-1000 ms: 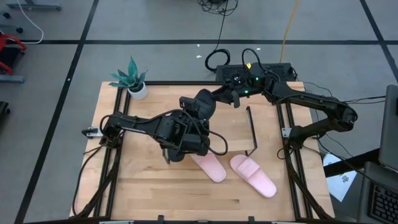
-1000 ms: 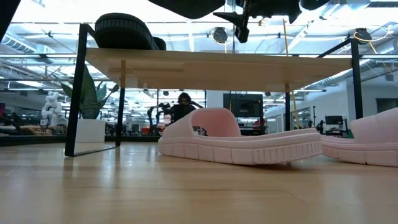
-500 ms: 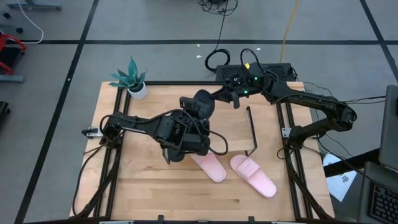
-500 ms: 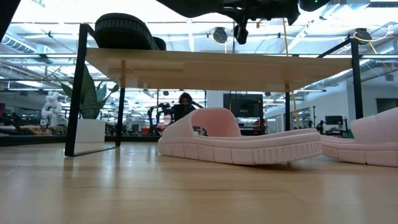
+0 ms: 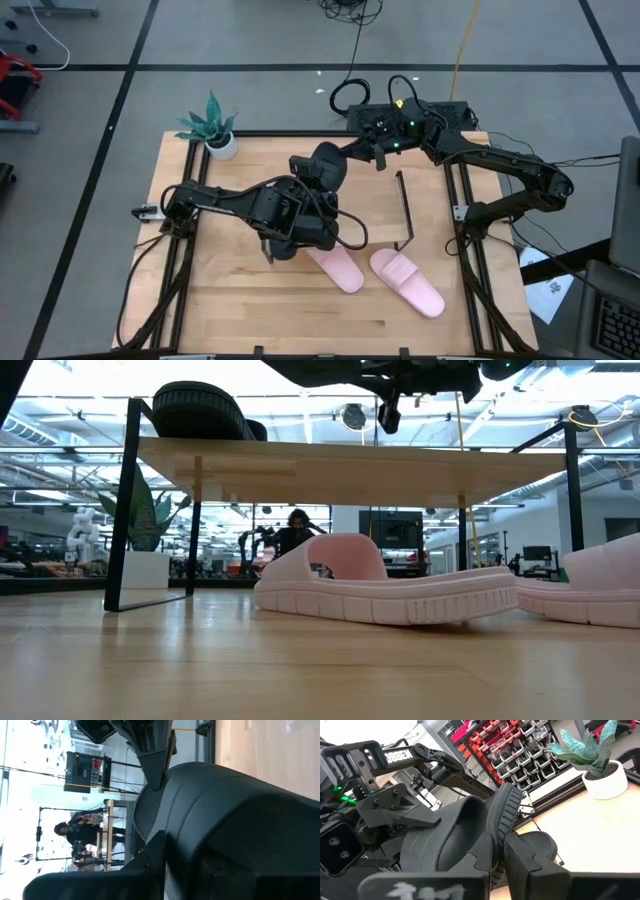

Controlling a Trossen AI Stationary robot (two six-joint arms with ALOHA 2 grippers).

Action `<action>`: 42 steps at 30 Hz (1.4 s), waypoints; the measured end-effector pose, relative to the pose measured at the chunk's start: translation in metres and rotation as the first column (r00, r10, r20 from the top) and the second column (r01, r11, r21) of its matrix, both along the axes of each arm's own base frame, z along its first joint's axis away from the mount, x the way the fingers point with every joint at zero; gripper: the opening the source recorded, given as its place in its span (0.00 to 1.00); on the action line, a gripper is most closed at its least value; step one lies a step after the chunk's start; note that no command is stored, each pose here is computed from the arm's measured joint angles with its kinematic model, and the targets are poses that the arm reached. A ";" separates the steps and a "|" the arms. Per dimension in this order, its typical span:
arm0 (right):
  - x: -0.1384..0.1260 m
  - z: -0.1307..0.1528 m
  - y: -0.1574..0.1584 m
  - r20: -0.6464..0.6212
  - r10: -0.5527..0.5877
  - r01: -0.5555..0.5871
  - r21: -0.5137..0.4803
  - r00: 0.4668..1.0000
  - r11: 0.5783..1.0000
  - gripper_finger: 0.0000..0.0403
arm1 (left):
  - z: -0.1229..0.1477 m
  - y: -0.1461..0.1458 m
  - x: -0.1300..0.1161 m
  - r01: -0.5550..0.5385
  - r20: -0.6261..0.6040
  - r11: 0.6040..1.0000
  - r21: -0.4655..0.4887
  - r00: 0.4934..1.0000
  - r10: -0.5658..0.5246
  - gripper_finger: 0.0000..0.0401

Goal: Pick and place slides into the shelf
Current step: Put the black slipper on the shelf

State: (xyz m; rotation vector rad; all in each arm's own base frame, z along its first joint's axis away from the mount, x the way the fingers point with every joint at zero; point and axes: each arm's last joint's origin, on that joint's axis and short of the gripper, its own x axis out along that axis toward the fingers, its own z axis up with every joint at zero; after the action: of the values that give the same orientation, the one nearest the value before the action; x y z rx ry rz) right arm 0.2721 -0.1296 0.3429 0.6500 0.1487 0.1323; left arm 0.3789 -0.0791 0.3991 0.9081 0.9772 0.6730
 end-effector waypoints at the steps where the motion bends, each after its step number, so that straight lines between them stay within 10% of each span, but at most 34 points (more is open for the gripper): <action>1: 0.000 0.001 -0.001 0.005 0.004 -0.004 0.001 1.000 1.000 0.04 | 0.000 0.000 0.000 -0.004 0.002 1.000 0.011 1.000 0.004 0.14; 11: -0.006 0.002 -0.012 0.014 -0.025 0.025 0.009 1.000 1.000 0.04 | 0.006 0.002 -0.004 -0.025 -0.038 0.986 0.164 0.999 0.031 0.20; 42: -0.034 0.007 -0.048 0.053 -0.006 0.002 0.088 0.999 0.996 0.03 | 0.006 0.008 -0.012 -0.060 -0.070 0.974 0.218 0.995 0.077 0.20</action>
State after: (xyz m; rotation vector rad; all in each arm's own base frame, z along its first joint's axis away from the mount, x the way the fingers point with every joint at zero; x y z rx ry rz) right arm 0.2383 -0.1780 0.3504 0.7340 0.0908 0.1529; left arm 0.3666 -0.0711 0.4050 1.1017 1.0219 0.8190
